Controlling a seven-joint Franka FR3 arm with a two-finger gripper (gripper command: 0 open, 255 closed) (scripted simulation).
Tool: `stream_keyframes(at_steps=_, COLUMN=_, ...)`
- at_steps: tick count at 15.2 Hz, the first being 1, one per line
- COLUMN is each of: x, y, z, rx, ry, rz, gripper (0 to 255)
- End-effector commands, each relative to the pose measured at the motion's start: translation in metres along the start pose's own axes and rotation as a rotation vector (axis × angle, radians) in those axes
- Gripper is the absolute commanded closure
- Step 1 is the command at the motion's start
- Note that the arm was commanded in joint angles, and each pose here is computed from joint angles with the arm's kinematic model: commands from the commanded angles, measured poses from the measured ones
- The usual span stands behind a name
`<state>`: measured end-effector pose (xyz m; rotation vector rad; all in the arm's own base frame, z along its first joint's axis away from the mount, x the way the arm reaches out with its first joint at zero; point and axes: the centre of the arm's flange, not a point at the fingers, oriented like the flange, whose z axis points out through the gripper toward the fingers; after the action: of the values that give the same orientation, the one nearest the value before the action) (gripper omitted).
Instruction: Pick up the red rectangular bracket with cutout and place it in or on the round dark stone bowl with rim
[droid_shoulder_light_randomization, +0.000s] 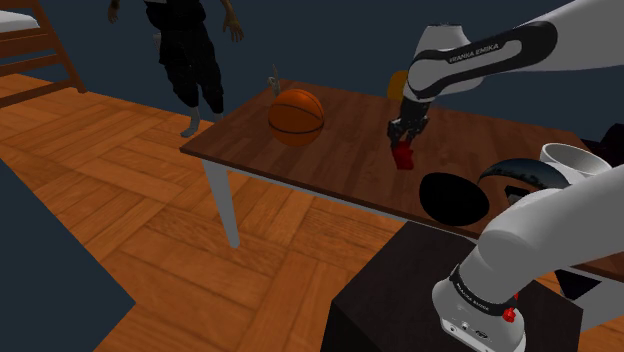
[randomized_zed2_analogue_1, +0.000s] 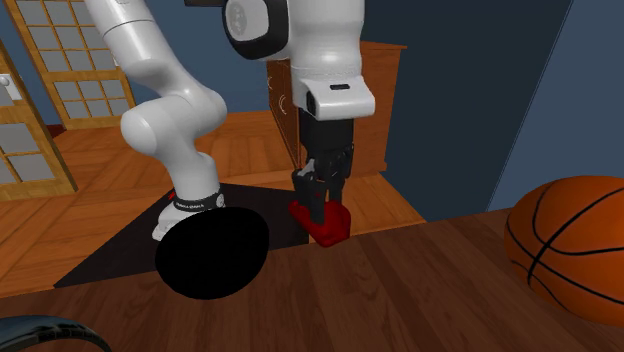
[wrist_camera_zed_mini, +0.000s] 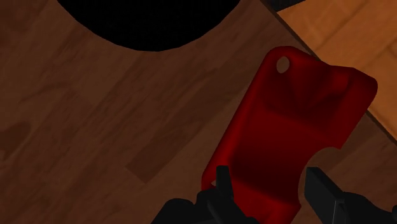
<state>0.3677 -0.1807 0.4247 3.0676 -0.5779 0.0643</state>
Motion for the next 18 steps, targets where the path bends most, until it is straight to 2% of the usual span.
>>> stream_keyframes(at_steps=1, x=0.0, y=0.0, z=-0.012, rx=0.0, ry=0.0, rz=0.0, gripper=255)
stream_keyframes(at_steps=4, x=0.001, y=0.001, z=-0.023, rx=0.0, ry=0.0, rz=0.0, gripper=255)
stream_keyframes(at_steps=18, x=-0.162, y=0.094, z=-0.046, rx=0.0, ry=0.0, rz=0.0, gripper=255)
